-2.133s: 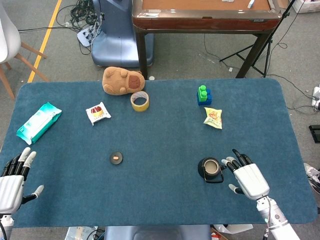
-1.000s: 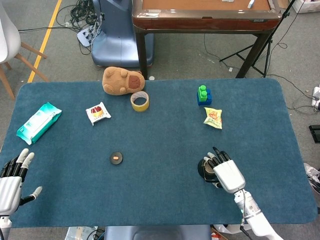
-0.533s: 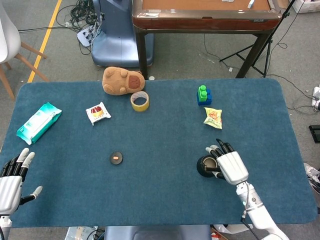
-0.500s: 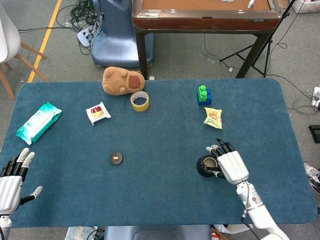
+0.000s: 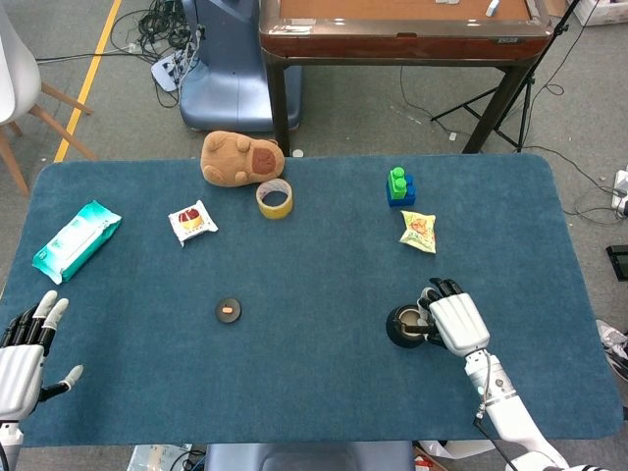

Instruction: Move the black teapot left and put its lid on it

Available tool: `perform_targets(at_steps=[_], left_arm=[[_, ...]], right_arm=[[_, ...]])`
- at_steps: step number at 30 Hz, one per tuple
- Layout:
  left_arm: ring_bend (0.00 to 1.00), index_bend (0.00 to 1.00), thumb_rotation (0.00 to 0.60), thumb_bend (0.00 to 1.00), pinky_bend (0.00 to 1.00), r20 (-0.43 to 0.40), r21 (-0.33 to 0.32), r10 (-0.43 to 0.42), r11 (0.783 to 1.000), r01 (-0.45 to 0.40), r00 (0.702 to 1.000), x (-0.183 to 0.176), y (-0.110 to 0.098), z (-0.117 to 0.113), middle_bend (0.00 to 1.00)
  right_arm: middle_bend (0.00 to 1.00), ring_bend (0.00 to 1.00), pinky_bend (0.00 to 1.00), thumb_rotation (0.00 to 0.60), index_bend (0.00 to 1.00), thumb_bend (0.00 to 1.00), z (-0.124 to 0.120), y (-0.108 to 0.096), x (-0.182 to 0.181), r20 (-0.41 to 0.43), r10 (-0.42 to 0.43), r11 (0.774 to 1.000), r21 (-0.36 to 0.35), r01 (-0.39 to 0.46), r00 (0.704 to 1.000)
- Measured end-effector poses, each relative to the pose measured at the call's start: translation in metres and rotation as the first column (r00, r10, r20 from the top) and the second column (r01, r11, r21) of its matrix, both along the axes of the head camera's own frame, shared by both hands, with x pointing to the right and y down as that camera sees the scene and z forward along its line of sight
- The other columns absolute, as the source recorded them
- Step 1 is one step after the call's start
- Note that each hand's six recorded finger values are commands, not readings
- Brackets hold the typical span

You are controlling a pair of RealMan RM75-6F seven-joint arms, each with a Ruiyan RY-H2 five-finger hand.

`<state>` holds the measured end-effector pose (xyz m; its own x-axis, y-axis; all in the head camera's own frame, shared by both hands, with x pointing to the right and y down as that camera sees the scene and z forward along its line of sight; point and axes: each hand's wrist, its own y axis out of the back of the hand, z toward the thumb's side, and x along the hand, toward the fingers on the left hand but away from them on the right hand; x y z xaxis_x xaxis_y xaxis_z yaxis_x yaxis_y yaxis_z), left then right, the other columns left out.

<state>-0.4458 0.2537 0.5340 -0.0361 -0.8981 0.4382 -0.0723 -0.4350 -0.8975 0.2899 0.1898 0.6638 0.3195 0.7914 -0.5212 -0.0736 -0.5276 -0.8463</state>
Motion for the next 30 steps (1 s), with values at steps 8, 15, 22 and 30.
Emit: perform_targets(at_steps=[8,15,22,30], left_arm=[[0.00,0.02,0.600,0.20,0.06,0.002,0.000,0.000,1.000,0.000,1.000,-0.001,0.000,0.000,0.00],[0.00,0.03,0.600,0.20,0.06,0.003,-0.005,0.001,1.000,-0.001,1.000,-0.001,0.001,0.001,0.00],[0.00,0.03,0.600,0.20,0.06,0.010,-0.007,0.002,1.000,-0.002,1.000,-0.001,0.001,-0.001,0.00],[0.00,0.02,0.600,0.20,0.06,0.004,-0.001,0.027,1.000,-0.027,1.000,0.007,-0.001,-0.004,0.00]], right_arm=[[0.40,0.19,0.21,0.600,0.66,0.51,-0.007,-0.010,-0.006,0.032,-0.007,1.000,0.022,0.006,0.999],[0.40,0.19,0.21,0.600,0.66,0.51,-0.022,-0.032,-0.021,0.093,-0.008,0.999,0.050,0.003,0.996],[0.40,0.19,0.21,0.600,0.66,0.51,-0.030,-0.058,-0.047,0.157,-0.014,0.998,0.068,0.003,0.988],[0.40,0.19,0.21,0.600,0.66,0.51,-0.025,-0.080,-0.076,0.203,-0.004,0.999,0.042,-0.005,0.979]])
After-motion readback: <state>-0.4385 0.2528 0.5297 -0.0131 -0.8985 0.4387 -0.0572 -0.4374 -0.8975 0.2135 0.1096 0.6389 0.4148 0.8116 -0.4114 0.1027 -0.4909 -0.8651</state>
